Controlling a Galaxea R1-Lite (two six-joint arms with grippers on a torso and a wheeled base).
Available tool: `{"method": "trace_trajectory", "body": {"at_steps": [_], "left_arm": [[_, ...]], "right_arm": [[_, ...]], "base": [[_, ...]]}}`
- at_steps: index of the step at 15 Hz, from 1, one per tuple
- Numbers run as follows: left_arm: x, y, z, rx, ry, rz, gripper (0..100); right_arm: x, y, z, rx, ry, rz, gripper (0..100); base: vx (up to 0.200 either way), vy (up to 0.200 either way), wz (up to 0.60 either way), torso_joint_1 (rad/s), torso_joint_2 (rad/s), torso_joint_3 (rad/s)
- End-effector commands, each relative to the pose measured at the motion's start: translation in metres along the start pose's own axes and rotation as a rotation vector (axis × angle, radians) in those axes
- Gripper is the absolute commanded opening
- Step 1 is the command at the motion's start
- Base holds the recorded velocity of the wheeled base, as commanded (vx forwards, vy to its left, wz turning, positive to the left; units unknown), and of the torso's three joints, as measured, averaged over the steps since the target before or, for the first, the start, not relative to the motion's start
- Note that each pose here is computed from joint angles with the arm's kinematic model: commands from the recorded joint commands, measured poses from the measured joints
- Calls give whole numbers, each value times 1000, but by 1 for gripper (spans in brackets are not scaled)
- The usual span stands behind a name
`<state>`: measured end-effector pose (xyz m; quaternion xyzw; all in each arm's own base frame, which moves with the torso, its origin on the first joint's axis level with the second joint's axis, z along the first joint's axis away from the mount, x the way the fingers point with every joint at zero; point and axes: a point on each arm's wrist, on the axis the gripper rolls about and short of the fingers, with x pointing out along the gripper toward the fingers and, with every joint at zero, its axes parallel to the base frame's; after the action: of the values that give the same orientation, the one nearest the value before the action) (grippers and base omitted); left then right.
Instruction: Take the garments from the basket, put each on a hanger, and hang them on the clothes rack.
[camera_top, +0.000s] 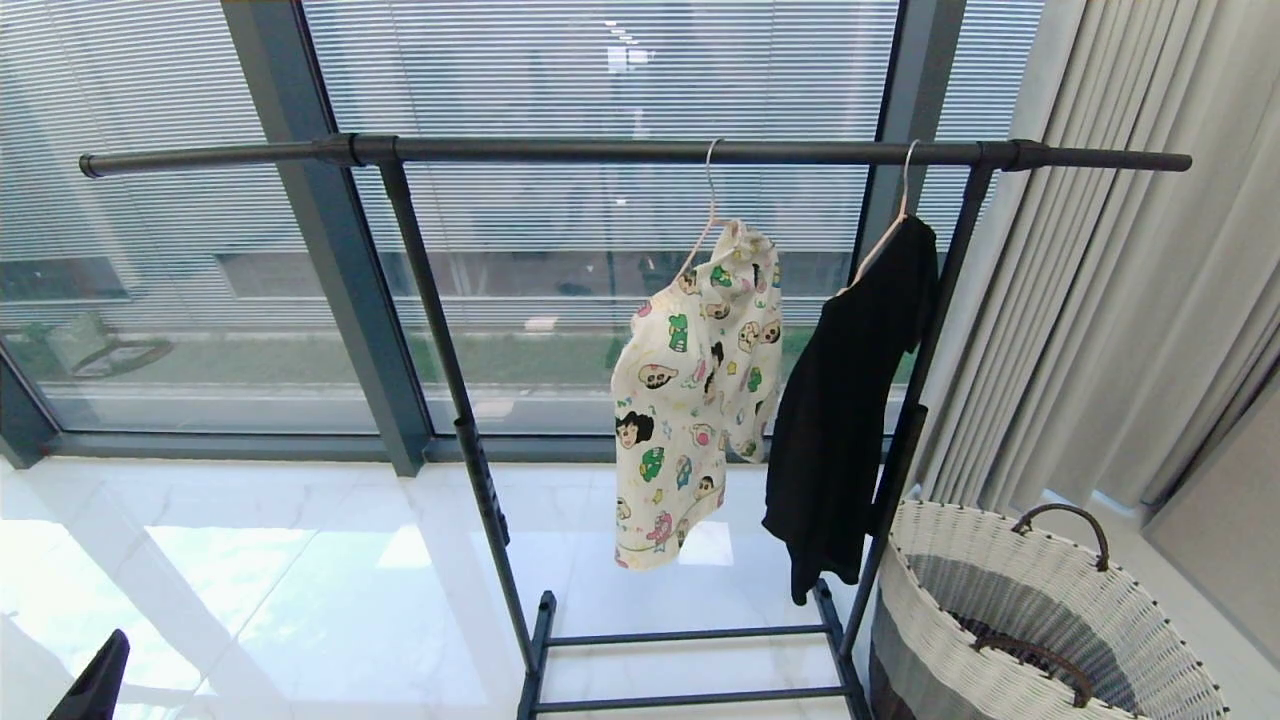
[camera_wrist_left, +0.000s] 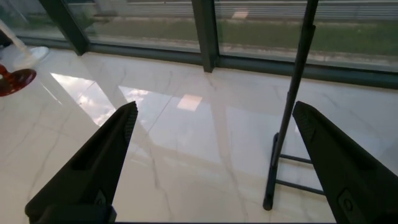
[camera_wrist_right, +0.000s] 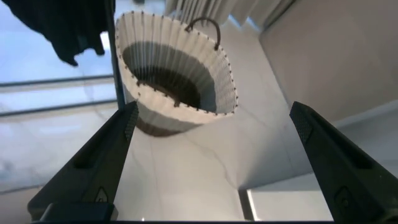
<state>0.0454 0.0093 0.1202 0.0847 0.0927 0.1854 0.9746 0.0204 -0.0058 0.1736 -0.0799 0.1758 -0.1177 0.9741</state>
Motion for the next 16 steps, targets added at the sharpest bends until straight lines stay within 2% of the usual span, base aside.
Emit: {"method": "trace_trajectory", "body": {"at_steps": [1, 3, 4, 5, 7, 8, 9, 11, 15, 16], "left_arm": [[-35, 11, -19, -8, -133, 42, 100], [-50, 14, -36, 37, -175, 48, 100], [-55, 14, -48, 50, -168, 42, 100], [-55, 14, -47, 43, -172, 35, 100], [-59, 15, -51, 19, -227, -32, 100], [-59, 14, -51, 8, -229, -43, 100], [-59, 14, -51, -8, -234, -69, 100], [-59, 14, -51, 0, -237, -83, 100], [-59, 14, -51, -57, -233, -81, 100], [-59, 14, -51, -55, -235, -89, 100]], "right_arm": [[-21, 1, -56, 52, -196, 1, 100], [-24, 2, -76, 67, -252, -4, 100], [-23, 5, -92, 70, -278, -12, 100], [-20, 7, -100, 62, -260, -22, 100], [-18, 9, -102, 84, -269, 65, 100], [-18, 9, -102, 99, -270, 82, 100], [-17, 10, -101, 101, -291, 83, 100], [-15, 11, -101, 82, -329, 90, 100], [-14, 11, -101, 88, -330, 91, 100], [-14, 11, -101, 85, -333, 92, 100]], "base": [[0, 0, 0, 0, 0, 0], [0, 0, 0, 0, 0, 0], [0, 0, 0, 0, 0, 0], [0, 0, 0, 0, 0, 0], [0, 0, 0, 0, 0, 0], [0, 0, 0, 0, 0, 0], [0, 0, 0, 0, 0, 0], [0, 0, 0, 0, 0, 0], [0, 0, 0, 0, 0, 0], [0, 0, 0, 0, 0, 0]]}}
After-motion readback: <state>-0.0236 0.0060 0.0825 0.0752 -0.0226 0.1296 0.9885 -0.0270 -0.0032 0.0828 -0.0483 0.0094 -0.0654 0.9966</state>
